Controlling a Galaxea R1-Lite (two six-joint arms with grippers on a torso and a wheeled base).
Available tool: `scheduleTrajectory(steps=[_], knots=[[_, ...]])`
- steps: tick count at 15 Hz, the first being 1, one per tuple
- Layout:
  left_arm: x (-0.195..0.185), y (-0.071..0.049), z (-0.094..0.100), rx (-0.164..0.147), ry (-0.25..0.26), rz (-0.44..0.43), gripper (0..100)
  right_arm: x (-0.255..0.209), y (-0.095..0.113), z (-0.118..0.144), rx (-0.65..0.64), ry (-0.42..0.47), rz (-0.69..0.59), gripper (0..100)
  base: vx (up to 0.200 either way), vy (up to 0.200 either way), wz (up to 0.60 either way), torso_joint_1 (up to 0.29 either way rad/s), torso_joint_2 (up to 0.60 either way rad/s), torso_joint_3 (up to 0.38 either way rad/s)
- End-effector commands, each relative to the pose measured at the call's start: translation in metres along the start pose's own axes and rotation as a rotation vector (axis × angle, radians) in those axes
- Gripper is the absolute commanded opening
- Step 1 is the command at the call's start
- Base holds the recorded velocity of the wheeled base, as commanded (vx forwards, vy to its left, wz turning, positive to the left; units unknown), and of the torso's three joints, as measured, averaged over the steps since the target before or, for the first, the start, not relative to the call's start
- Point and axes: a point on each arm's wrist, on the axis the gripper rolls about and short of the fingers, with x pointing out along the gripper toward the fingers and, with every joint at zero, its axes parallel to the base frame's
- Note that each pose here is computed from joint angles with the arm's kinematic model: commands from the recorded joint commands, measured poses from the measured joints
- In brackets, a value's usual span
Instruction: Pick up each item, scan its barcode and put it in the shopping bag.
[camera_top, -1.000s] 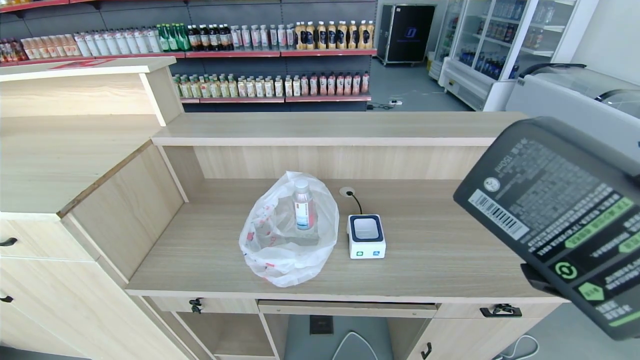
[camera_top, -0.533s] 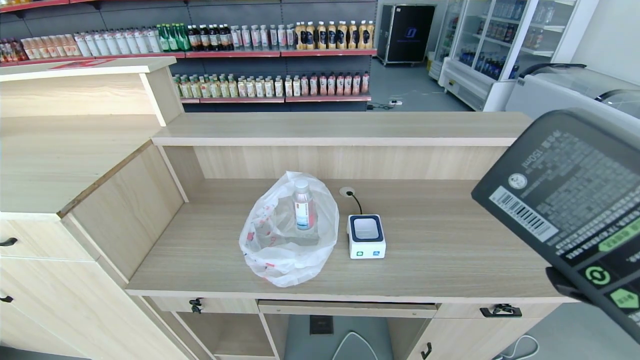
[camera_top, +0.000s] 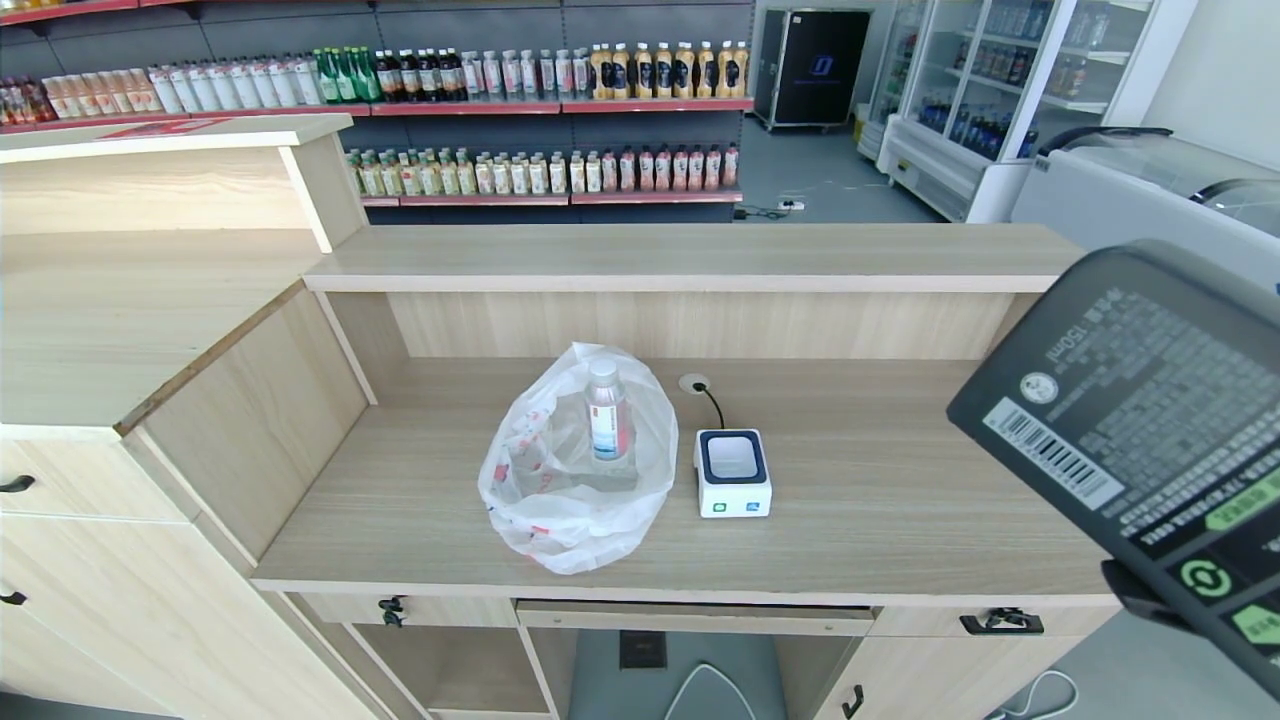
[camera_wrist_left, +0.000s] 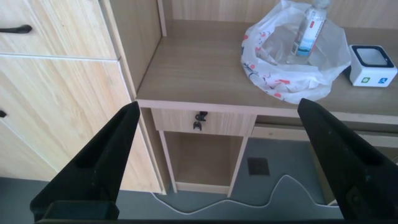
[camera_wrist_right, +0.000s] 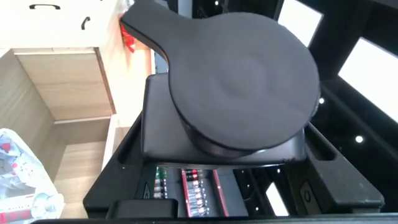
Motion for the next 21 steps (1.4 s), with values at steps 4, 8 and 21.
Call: scheduleTrajectory(steps=[4,8,21], knots=[[0.0,0.0,0.0,0.0,0.0,0.0,100,0.0,-0.002,0.0,0.0,0.002,-0.006,0,0.0,0.0,0.0,0.0,0.0,0.0],[0.0,0.0,0.0,0.0,0.0,0.0,100,-0.003,-0.011,-0.007,0.086,0.211,-0.038,0,0.0,0.0,0.0,0.0,0.0,0.0],[0.0,0.0,0.0,0.0,0.0,-0.001,100,-0.034,0.008,-0.06,0.875,1.69,-0.88,0,0.0,0.0,0.0,0.0,0.0,0.0]])
